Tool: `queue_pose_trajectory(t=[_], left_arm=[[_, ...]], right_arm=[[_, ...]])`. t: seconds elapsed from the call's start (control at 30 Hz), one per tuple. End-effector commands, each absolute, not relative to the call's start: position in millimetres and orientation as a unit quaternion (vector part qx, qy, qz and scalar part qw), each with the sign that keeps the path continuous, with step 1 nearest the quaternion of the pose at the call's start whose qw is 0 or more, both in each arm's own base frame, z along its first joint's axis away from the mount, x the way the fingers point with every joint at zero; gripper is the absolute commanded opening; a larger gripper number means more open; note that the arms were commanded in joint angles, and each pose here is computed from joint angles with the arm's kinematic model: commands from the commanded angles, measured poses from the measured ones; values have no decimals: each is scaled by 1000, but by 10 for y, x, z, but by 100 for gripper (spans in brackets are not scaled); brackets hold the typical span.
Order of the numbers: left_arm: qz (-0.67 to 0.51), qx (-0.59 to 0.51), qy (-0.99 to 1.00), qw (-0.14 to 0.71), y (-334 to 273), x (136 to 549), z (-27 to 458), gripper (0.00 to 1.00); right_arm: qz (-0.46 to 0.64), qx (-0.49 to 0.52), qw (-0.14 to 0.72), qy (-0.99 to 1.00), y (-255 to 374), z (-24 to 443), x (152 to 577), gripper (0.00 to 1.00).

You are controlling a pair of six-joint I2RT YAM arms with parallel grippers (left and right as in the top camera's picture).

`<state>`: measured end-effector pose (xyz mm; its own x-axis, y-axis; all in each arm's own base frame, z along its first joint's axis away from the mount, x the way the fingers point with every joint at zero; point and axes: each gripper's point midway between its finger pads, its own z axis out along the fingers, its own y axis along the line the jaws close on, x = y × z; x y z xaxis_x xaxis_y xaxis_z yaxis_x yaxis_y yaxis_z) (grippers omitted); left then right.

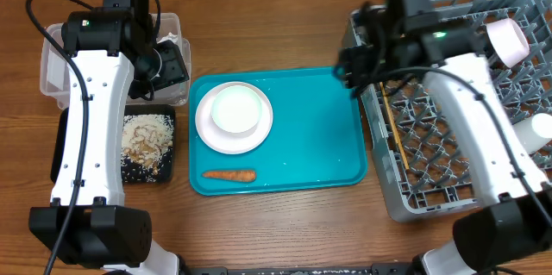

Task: Sort waste into correct bins and load items into the dishwasher
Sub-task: 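Reach right gripper to the white bowl on the plate and grasp its rim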

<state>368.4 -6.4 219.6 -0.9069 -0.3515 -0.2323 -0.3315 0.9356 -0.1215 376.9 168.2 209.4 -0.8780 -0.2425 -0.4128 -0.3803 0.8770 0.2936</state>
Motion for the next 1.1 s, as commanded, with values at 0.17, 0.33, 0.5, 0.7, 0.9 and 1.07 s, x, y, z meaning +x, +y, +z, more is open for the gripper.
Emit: queue_pose_trajectory(t=[0.17,0.33,0.5,0.7,0.9,1.07], left_arm=[[-46,-177,974,130,-76,3696,2226,62],[-45,-178,975,129,-72,3691,2224,62],[-45,-178,975,129,-72,3692,2224,62],[-45,-178,975,129,-72,3691,2224,61],[-45,-178,975,129,-72,3689,2224,61],[-45,-178,975,129,-73,3690,2224,62]], right_arm=[[225,-204,108,947,2761,1494,3562,54],[222,-197,81,952,3116,1126,3497,49],[198,-181,70,961,3246,819,3489,46],[196,-181,76,961,3370,648,3530,41],[172,-151,70,971,3320,451,3583,36],[173,-137,84,972,3344,446,3661,19]])
